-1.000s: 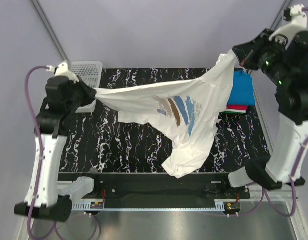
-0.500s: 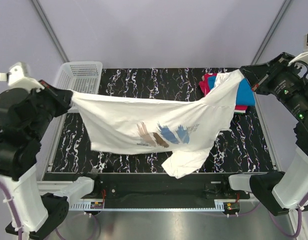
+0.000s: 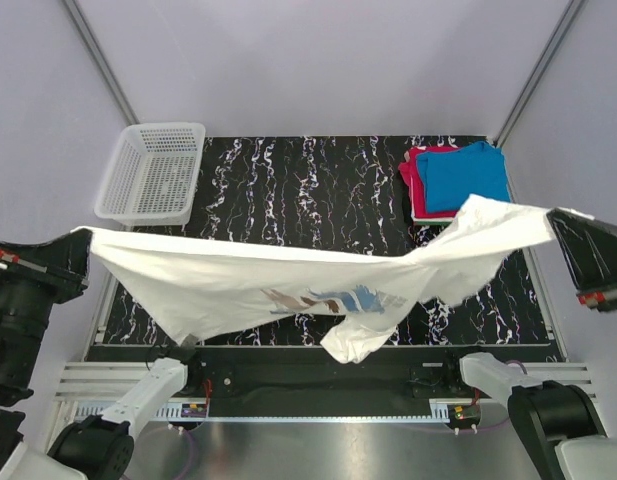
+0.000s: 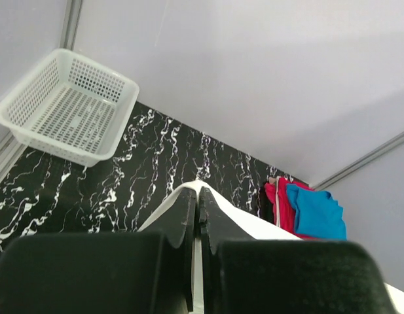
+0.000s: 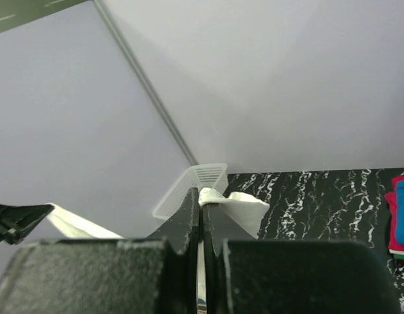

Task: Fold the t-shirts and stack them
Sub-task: Flatten the tshirt out

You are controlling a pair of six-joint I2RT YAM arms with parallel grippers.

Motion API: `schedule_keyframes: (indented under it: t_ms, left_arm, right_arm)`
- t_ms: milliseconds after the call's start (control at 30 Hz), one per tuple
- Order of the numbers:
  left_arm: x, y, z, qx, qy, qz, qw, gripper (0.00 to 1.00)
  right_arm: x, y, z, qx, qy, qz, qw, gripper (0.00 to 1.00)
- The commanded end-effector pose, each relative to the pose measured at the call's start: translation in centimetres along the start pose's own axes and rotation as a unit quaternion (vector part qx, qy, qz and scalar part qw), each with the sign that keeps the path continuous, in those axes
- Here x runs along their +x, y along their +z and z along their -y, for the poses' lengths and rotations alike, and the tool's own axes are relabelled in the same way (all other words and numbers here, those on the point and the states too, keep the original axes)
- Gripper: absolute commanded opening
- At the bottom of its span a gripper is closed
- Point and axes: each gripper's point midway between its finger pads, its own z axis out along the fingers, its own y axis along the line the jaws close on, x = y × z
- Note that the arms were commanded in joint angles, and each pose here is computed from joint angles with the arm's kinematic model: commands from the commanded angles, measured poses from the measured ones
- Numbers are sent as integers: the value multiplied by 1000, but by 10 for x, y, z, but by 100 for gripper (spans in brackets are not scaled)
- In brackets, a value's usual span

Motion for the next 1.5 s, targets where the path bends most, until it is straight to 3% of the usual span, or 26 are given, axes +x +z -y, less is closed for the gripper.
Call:
schedule_keyframes:
  t_ms: [0,133,233,367,533,667,967,1467]
  left_arm:
    - [39,-18,-31,-47,26,-72,996,0]
    - [31,-26,-29,-37,24,-55,998,0]
    - [42,-14,-33,-53,32,-78,995,0]
    - [62,17,-37,-91,37,-125,987,0]
    - [71,56,-43,-137,47,-139,980,0]
    - [92,95,-47,-155,54,-151,975,0]
    - [140,168,-67,-195,122,-189,955,0]
    - [233,302,-98,-223,222,-236,919,0]
  right_arm:
    - [-2,-4,-14,-29,26,1,999,0]
    - [-6,-12,-28,-57,47,5,997,0]
    - [0,-1,-24,-51,52,-11,997,0]
    - [5,27,3,0,35,-19,999,0]
    - [20,73,52,86,7,-46,995,0]
    - [59,117,102,153,-4,-101,983,0]
    - [137,185,173,209,0,-169,963,0]
    - [238,270,267,268,-4,-231,935,0]
